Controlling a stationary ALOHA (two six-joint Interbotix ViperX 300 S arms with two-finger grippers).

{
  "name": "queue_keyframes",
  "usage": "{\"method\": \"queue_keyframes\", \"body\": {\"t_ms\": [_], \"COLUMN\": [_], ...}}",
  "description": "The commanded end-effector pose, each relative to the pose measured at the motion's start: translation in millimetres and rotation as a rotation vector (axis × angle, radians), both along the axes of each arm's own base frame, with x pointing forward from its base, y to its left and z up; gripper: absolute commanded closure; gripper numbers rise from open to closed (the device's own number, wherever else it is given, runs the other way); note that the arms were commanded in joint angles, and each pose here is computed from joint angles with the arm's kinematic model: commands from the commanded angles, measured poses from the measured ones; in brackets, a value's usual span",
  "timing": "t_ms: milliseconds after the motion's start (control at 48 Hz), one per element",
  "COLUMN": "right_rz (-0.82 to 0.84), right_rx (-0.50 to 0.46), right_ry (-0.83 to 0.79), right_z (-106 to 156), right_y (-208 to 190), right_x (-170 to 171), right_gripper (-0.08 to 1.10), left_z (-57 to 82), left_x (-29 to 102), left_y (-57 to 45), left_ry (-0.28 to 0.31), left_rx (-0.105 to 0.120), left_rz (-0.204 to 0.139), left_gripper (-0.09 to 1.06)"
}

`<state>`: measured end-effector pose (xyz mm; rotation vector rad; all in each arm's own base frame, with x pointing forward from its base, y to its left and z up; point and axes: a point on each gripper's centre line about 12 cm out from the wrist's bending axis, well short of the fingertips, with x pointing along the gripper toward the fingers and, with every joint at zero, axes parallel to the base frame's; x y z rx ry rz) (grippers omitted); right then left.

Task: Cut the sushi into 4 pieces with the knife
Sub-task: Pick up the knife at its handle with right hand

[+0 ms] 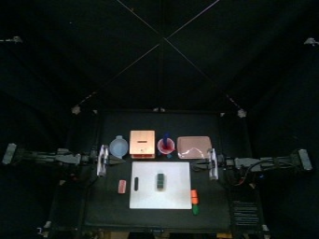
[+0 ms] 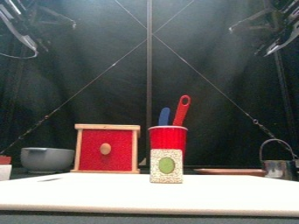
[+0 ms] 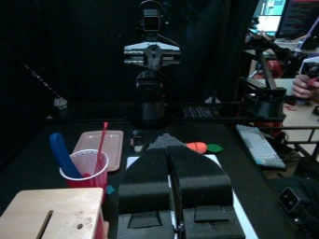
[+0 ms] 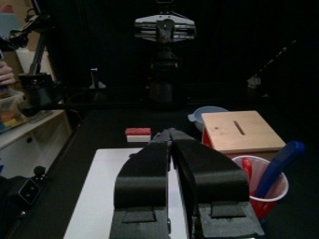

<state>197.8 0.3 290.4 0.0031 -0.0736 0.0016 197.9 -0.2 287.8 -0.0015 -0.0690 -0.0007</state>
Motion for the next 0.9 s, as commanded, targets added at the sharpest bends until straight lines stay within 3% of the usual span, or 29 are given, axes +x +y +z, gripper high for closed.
{"method": "queue_keyframes", "body": {"t_ms": [21,292,500,646,896], "right_rz": [-0.004,-0.065,-0.12,-0.159,-0.197], "right_rx": [0.005,0.067,0.093,0.111,0.096], "right_ry": [0.014,0.127,0.339,0.51,0.69], "right_z": [0.1,13.3,33.6,40.5,42.4], "right_y": [-0.9,-14.0,-31.3,-47.1,-66.9], "right_x": [4.5,30.7,65.7,88.8,119.8], "right_gripper": [1.04,0.97,0.89,0.63,0.02], "left_z": [0.2,-4.7,-12.3,-14.6,-19.5], "left_x": [9.6,19.7,24.4,25.3,24.0], "left_y": [-1.0,-1.3,-1.2,-1.2,-1.0], "left_ry": [0.018,0.006,0.031,0.04,0.052], "left_rx": [0.003,0.011,0.005,0.003,-0.003], "left_rz": [-0.005,-0.006,-0.006,-0.005,-0.004], "left_gripper": [1.03,0.93,0.81,0.74,0.7]}}
